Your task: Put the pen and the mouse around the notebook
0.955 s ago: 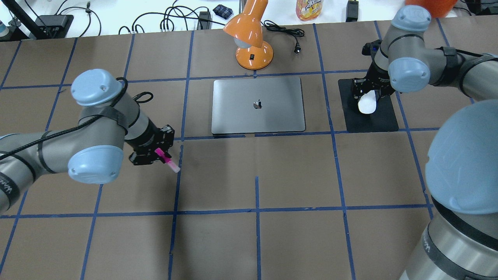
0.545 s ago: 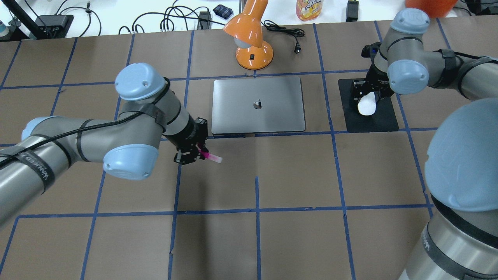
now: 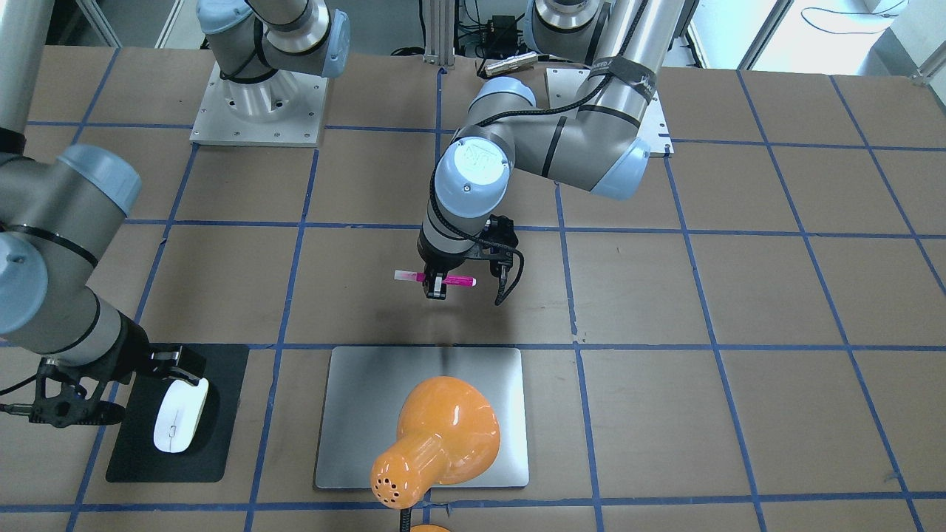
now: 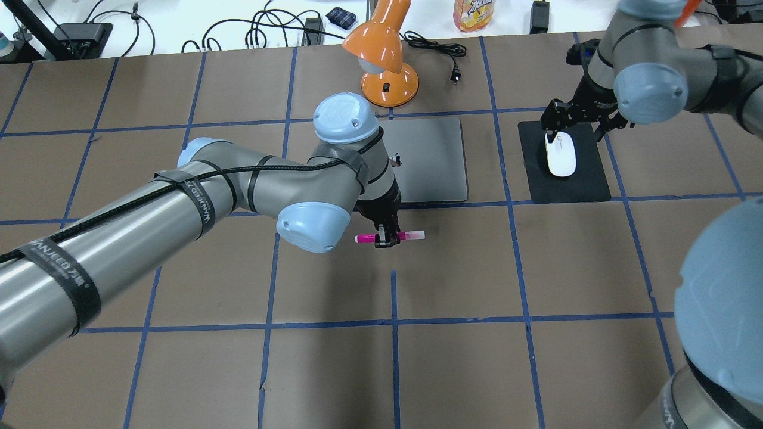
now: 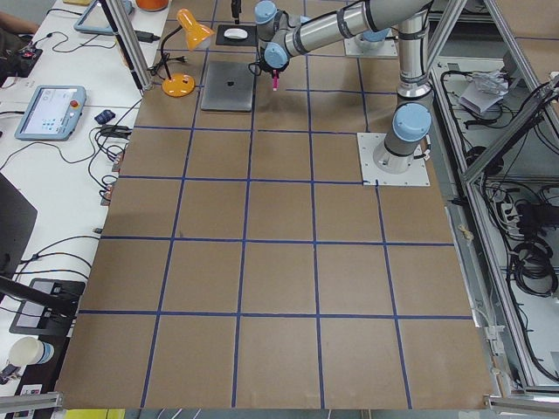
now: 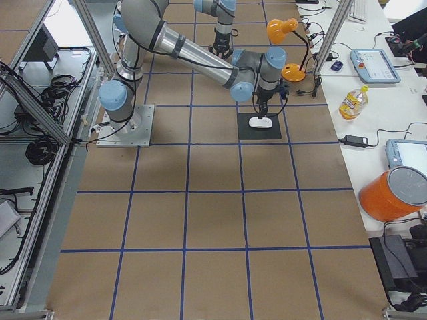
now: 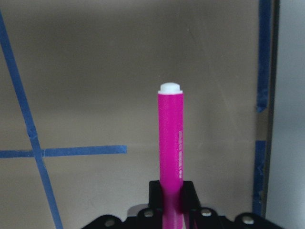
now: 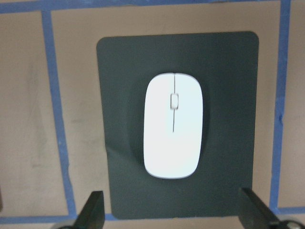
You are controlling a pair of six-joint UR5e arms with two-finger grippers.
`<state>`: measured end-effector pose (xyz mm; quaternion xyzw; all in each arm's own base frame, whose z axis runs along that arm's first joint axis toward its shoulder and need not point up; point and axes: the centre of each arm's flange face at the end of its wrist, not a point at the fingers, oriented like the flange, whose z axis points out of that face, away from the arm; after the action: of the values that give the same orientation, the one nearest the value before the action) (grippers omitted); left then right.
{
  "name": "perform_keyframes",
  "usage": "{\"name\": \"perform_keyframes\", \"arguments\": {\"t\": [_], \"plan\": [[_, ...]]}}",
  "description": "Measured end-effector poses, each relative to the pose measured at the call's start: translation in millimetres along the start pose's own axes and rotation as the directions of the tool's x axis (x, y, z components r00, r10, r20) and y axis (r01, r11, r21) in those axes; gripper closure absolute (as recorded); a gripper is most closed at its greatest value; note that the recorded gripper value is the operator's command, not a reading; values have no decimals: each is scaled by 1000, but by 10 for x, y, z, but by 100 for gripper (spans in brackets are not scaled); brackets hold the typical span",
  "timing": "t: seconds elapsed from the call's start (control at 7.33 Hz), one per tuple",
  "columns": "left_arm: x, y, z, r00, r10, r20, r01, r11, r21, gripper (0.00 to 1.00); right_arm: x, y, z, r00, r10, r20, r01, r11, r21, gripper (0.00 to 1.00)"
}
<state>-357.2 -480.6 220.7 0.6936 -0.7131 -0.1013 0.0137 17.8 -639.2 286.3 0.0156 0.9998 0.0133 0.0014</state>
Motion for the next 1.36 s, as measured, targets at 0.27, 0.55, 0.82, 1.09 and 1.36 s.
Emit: {"name": "perform_keyframes", "arguments": {"t": [0.27, 0.55, 0.82, 1.09, 1.36], "plan": [[7, 44, 224, 1000, -2, 30, 2, 1000, 11, 98, -542, 443, -819, 1000, 16, -4, -16, 1000, 2, 0], [29, 29, 399, 998, -7, 56, 5, 1000, 22, 78, -971, 964, -1568, 1000, 28, -8, -28, 999, -31, 0], [14, 20, 510, 997, -6, 81, 4, 1000, 31, 5, -1124, 1375, -2020, 997, 77, -11, -77, 996, -41, 0], [19, 18, 477, 997, 6, 74, -9, 999, 35, 0, -1182, 1509, -2138, 995, 95, -7, -95, 995, -22, 0], [68, -48, 179, 988, 151, 26, -152, 988, 26, 0, -1193, 1516, -2148, 995, 97, -4, -97, 995, -12, 0]]}}
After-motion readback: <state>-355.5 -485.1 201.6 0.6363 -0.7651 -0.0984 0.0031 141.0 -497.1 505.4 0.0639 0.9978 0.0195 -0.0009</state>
